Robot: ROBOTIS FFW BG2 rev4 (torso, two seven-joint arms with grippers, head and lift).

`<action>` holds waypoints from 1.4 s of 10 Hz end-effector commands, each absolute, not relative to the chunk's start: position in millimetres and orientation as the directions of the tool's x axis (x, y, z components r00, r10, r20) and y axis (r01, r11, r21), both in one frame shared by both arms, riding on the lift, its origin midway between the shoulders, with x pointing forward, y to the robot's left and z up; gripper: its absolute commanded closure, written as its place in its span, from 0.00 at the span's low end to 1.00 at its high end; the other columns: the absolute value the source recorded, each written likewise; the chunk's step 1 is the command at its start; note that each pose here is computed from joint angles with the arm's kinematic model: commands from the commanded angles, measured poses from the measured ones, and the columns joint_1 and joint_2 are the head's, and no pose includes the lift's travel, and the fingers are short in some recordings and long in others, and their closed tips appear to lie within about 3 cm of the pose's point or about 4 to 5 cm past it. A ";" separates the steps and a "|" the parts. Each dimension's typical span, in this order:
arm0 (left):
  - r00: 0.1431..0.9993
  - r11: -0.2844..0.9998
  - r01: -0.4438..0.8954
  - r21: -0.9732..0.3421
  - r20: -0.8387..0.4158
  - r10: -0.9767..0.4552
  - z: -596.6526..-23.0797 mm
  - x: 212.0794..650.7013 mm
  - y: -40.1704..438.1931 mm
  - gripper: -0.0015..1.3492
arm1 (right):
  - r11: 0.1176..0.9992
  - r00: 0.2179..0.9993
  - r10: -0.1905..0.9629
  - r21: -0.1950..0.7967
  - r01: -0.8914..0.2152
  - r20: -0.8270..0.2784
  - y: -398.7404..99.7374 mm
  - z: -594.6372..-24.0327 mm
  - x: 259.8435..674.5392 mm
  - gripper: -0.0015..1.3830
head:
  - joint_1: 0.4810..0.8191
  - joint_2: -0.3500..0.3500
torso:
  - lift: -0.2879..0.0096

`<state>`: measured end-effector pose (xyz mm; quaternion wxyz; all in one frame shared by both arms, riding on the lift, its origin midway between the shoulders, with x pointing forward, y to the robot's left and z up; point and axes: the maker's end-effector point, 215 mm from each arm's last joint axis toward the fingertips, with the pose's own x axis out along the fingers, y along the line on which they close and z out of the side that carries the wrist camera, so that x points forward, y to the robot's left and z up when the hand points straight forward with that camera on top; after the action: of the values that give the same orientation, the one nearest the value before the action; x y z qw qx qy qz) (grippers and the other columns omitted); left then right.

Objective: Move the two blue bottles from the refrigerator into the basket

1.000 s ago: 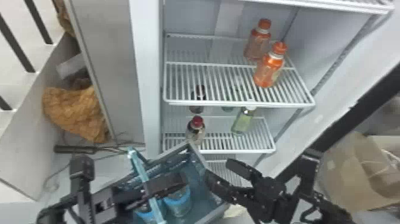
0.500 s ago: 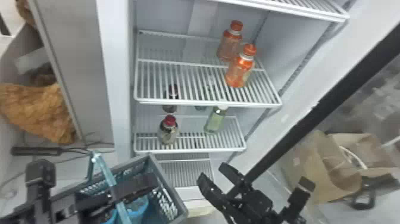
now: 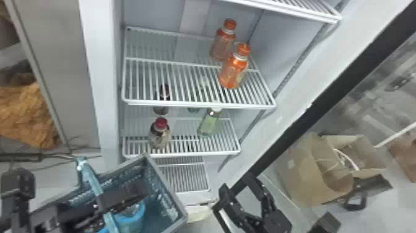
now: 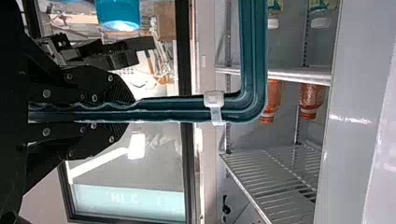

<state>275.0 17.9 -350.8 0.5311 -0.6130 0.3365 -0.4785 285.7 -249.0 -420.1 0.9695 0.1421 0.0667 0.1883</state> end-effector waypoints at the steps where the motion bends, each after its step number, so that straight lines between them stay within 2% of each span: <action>1: 0.317 -0.210 0.093 -0.973 0.229 -0.920 -351.3 274.2 18.1 0.89 | 0.910 0.933 0.350 0.267 -0.318 -0.080 -261.9 -422.3 269.9 0.16 | 0.63 0.00 | 0.93; 6: 0.324 -0.208 0.083 -0.975 0.223 -0.919 -354.9 271.2 20.3 0.89 | 0.959 0.959 0.261 0.140 -0.246 -0.108 -301.1 -394.3 236.6 0.16 | 0.63 0.00 | 0.93; 9: 0.327 -0.211 0.081 -0.974 0.226 -0.918 -354.6 270.9 21.2 0.89 | 0.968 0.963 0.243 0.094 -0.233 -0.119 -308.3 -387.0 231.5 0.16 | 0.63 0.00 | 0.93; 14: 0.327 -0.210 0.084 -0.974 0.226 -0.918 -354.2 271.8 20.8 0.89 | 0.969 0.961 0.241 0.088 -0.231 -0.135 -310.0 -391.1 229.3 0.16 | 0.63 0.00 | 0.93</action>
<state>271.9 20.8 -354.1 0.5303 -0.6183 0.3372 -0.4721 229.5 -310.0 -390.3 0.9897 0.0357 0.0712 0.1192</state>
